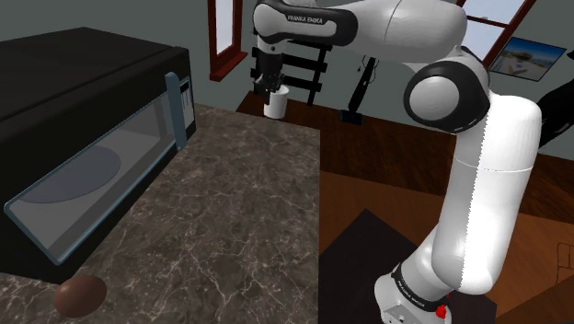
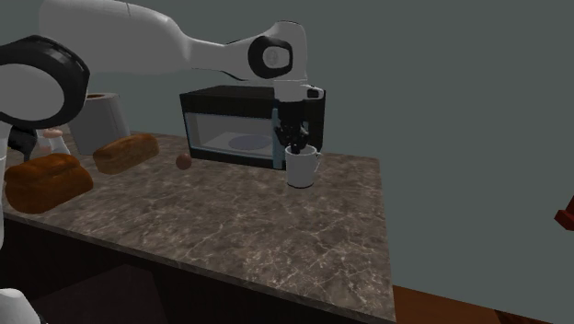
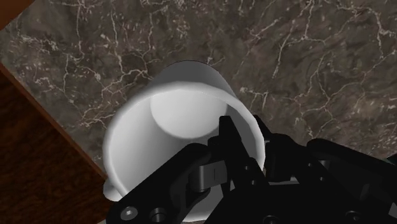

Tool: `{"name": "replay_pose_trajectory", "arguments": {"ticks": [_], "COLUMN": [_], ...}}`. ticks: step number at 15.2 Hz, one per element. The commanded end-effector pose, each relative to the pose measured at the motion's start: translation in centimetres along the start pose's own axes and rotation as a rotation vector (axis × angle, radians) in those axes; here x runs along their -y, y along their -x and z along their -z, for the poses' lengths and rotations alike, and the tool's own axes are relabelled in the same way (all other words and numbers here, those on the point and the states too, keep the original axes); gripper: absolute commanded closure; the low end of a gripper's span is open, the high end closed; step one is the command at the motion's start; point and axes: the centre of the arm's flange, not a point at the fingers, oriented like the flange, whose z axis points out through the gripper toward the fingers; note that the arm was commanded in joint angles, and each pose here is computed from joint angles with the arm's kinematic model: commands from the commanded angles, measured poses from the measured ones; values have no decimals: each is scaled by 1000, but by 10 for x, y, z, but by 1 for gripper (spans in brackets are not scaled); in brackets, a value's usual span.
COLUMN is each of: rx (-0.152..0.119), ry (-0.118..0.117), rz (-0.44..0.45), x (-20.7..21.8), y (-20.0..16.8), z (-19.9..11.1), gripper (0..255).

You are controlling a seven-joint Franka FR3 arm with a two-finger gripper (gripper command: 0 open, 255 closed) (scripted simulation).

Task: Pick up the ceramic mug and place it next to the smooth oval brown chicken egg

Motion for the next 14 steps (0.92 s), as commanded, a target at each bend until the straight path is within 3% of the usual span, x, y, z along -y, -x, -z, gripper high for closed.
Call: {"name": "replay_pose_trajectory", "arguments": {"ticks": [1, 14], "rx": [0, 0], "ry": [0, 0], "rz": [0, 0], "x": [12, 168], "y": [6, 76], "z": [4, 14], "gripper": [255, 255]}}
